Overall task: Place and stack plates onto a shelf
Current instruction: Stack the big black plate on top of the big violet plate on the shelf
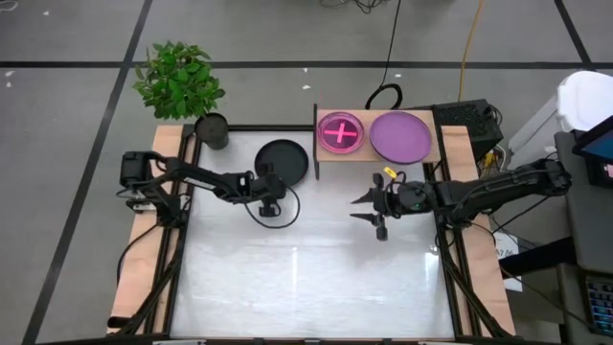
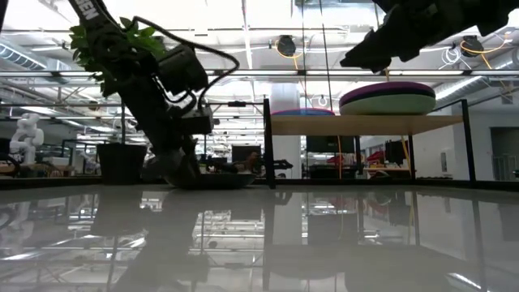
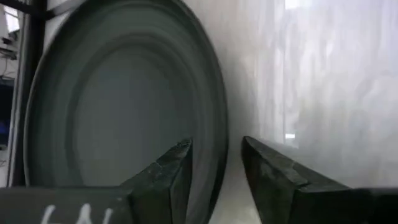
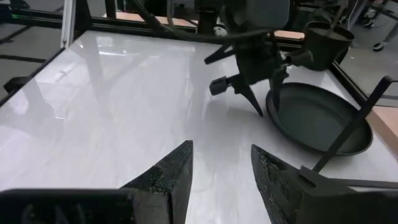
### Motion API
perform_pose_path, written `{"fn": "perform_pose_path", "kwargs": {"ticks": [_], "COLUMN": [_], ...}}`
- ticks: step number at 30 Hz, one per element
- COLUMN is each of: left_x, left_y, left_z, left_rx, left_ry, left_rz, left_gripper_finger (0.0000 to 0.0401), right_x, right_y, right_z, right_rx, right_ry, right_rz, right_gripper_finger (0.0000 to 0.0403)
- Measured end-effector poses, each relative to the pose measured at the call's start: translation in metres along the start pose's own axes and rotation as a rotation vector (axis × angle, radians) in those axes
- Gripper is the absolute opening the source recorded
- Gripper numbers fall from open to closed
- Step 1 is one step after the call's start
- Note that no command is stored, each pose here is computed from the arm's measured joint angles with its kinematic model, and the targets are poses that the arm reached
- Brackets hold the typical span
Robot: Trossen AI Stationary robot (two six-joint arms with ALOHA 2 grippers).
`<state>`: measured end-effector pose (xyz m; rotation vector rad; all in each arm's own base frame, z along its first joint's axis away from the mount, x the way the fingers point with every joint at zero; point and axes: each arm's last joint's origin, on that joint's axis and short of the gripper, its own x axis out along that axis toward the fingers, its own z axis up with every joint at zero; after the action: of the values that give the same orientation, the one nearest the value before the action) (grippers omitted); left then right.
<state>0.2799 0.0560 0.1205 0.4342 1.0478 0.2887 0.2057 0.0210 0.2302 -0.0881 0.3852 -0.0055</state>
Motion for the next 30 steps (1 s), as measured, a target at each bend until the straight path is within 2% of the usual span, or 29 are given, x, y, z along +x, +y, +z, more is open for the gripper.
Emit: {"fn": "perform_pose_path", "kwargs": {"ticks": [6, 12, 16, 23, 30], "left_x": [0.007, 0.002, -0.015, -0.072, -0.116], "left_y": [-0.003, -0.005, -0.008, -0.020, -0.039], "left_z": [0.004, 0.002, 0.004, 0.009, 0.016], "left_rx": [0.045, 0.077, 0.087, 0.162, 0.270], "left_ry": [0.005, 0.066, 0.055, -0.023, -0.229], "left_rz": [-0.002, 0.072, 0.057, -0.034, -0.239], "left_gripper_finger": [0.0094, 0.0016, 0.0013, 0.0013, 0.0013], "right_x": [0.000, 0.000, 0.000, 0.004, 0.024], "right_y": [0.001, 0.001, 0.001, 0.006, 0.015], "right_z": [-0.001, -0.002, -0.002, -0.004, 0.009], "right_rx": [-0.001, 0.022, 0.053, 0.038, 0.001], "right_ry": [0.005, 0.019, 0.025, 0.033, 0.055], "right_rz": [0.005, 0.005, 0.006, 0.027, 0.070], "right_gripper_finger": [0.0144, 0.0144, 0.0144, 0.0144, 0.0144]}}
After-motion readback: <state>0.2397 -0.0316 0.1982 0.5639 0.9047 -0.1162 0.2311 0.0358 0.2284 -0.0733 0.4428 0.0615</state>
